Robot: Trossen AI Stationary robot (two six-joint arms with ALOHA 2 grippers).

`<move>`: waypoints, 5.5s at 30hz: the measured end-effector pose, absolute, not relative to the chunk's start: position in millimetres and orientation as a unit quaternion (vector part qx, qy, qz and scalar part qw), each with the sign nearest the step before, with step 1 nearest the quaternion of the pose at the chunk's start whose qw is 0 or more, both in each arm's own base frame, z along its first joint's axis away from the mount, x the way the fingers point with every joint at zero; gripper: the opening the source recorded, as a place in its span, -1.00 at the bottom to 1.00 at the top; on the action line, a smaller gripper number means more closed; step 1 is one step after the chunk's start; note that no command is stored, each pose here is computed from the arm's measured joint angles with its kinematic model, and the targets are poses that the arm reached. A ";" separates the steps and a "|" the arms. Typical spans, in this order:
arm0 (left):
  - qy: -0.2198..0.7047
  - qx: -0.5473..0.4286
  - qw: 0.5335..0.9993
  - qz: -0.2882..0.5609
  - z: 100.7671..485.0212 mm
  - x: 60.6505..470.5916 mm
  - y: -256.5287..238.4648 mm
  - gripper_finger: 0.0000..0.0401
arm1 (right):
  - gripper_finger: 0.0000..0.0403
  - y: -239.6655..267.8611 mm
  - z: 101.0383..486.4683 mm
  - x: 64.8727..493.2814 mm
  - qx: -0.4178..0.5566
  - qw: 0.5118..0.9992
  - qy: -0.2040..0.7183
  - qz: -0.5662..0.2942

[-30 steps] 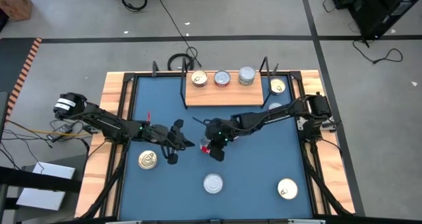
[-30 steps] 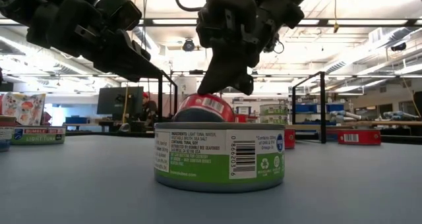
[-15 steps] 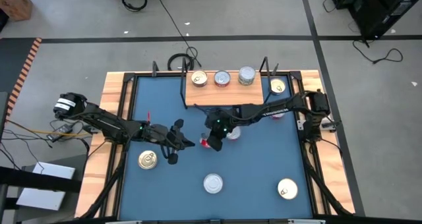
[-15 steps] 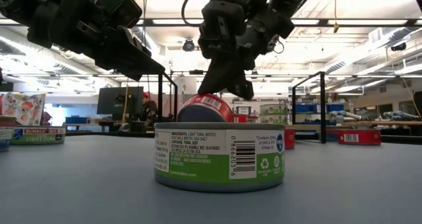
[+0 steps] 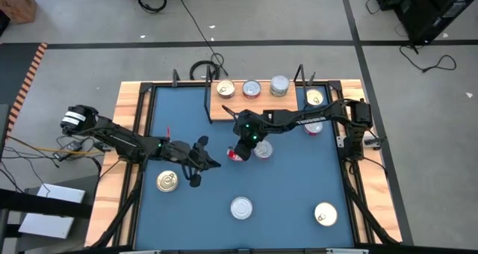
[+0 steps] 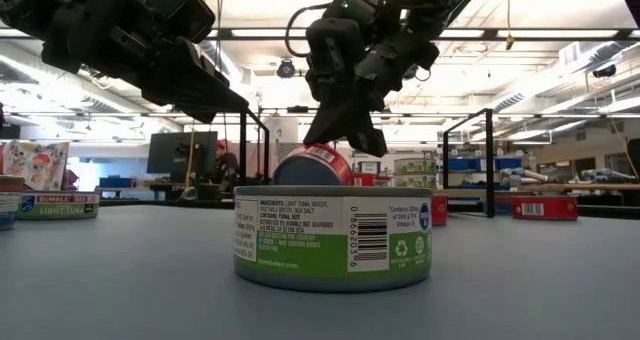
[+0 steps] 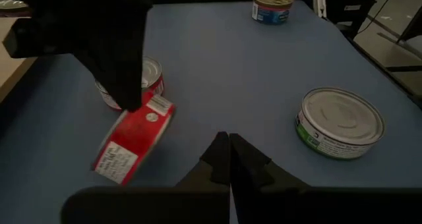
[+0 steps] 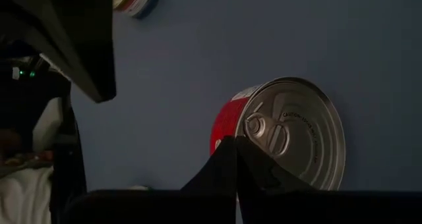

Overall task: Stack canned seafood by type on shelf
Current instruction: Stack the red tuna can on top of the other red tuna can on the shelf

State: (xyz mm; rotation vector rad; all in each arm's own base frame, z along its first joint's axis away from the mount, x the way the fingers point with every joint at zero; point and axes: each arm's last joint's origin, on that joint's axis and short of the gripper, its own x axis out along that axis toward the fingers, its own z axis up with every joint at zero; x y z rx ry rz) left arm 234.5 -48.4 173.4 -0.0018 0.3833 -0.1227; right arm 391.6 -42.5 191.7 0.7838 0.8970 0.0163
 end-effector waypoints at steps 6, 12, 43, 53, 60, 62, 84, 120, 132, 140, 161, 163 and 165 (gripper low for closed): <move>0.190 -0.004 0.980 -0.061 173.5 234.5 -48.4 -1.00 | -0.98 -58.6 192.0 388.6 0.407 0.811 0.420 0.007; 0.191 -0.006 0.980 -0.062 173.4 234.5 -48.4 -1.00 | -0.98 -69.9 192.9 386.8 0.437 0.798 0.415 0.010; 0.195 -0.034 0.977 -0.080 173.3 234.0 -50.9 -1.00 | -0.97 -53.0 181.5 383.8 0.438 0.780 0.446 0.027; 0.195 -0.034 0.977 -0.080 173.3 234.0 -50.9 -1.00 | -0.74 -65.9 179.6 379.9 0.416 0.792 0.446 0.022; 0.195 -0.034 0.977 -0.080 173.3 234.0 -50.9 -1.00 | -0.31 -67.4 188.7 384.9 0.404 0.801 0.441 0.018; 0.195 -0.034 0.977 -0.080 173.3 234.0 -50.9 -1.00 | -0.20 -67.0 195.5 387.6 0.396 0.808 0.436 0.020; 0.193 -0.030 0.977 -0.080 173.6 234.2 -50.9 -0.99 | 0.44 30.1 216.3 394.9 0.091 0.850 0.508 -0.109; 0.177 -0.031 0.981 -0.071 177.0 234.7 -50.4 -0.99 | -0.29 22.1 212.5 392.6 -0.041 0.835 0.539 -0.106; 0.154 -0.046 0.984 -0.071 181.8 236.3 -50.8 -0.99 | -0.29 -39.1 236.8 389.8 -0.275 0.739 0.560 -0.255; 0.153 -0.047 0.985 -0.071 182.0 236.3 -50.8 -0.99 | -0.28 -99.4 242.5 395.2 -0.318 0.728 0.540 -0.278; 0.153 -0.047 0.984 -0.072 182.0 236.3 -50.8 -0.99 | -0.28 -157.4 201.2 374.5 -0.400 0.677 0.562 -0.257; 0.153 -0.047 0.984 -0.072 181.9 236.3 -50.8 -0.99 | -0.28 -159.0 199.6 373.1 -0.398 0.679 0.564 -0.251; 0.153 -0.047 0.984 -0.072 181.9 236.3 -50.8 -0.99 | -0.27 -161.3 199.2 372.1 -0.395 0.681 0.564 -0.251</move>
